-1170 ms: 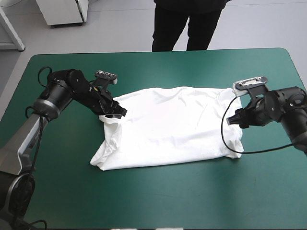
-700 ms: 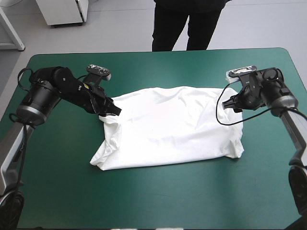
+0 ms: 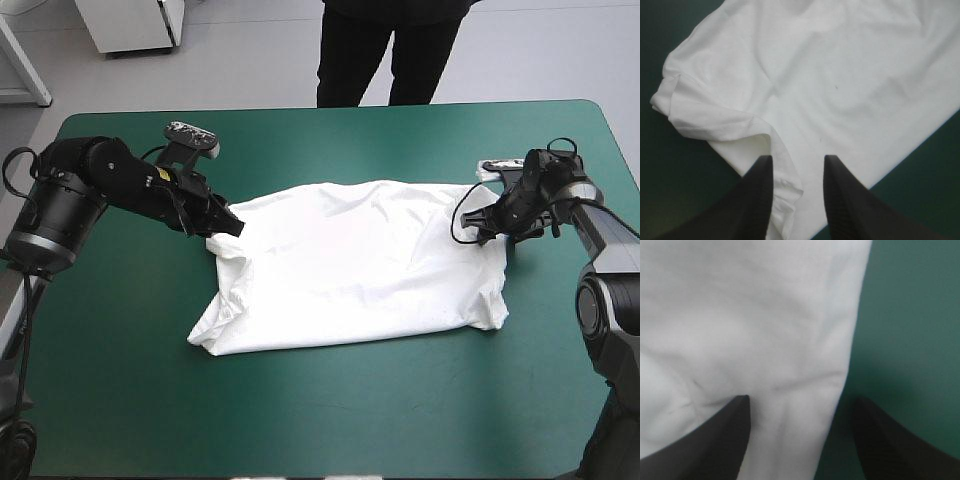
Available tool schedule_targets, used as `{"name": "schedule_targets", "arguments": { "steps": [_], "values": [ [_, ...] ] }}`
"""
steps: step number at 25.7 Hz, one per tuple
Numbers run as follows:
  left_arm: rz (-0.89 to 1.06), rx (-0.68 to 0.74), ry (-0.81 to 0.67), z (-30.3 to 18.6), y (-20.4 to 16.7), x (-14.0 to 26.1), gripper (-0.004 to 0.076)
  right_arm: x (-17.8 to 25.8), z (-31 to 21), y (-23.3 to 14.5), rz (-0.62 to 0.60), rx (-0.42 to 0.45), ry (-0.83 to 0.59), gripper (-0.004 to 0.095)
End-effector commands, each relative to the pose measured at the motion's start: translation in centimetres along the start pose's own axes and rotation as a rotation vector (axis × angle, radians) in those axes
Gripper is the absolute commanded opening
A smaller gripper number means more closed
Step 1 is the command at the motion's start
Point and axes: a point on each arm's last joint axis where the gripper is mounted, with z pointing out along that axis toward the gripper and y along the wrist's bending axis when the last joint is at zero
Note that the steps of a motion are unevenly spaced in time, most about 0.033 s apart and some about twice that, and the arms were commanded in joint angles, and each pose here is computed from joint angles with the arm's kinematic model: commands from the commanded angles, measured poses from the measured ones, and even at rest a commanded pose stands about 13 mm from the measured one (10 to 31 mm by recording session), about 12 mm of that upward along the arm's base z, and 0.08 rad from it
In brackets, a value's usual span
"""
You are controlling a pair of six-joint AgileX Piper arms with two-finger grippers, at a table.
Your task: Fold the cloth
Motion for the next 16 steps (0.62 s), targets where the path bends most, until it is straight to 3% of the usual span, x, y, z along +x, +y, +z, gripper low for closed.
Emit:
{"name": "schedule_targets", "arguments": {
  "steps": [1,2,4,7,16],
  "values": [
    [0.012,0.002,-0.104,-3.1,-1.2,-0.1,0.0254,-0.9,-1.9,-0.2,0.005,-0.003,-0.083,0.0544],
    [0.014,0.001,-0.108,-3.2,-1.3,-0.1,0.0253,-0.9,-1.8,-0.2,0.01,-0.01,-0.082,0.0498],
    [0.017,-0.002,-0.115,-3.6,-1.4,0.0,0.0253,-0.9,-1.9,-0.1,0.012,-0.014,-0.08,0.0246],
    [0.017,-0.001,-0.115,-3.8,-1.5,0.1,0.0253,-0.6,-1.9,0.2,-0.005,-0.046,-0.052,0.001],
    [0.021,-0.007,-0.143,-5.0,-1.9,0.5,0.0253,-1.3,-5.5,2.1,-0.019,-0.129,-0.074,-0.0013]
  ]
}}
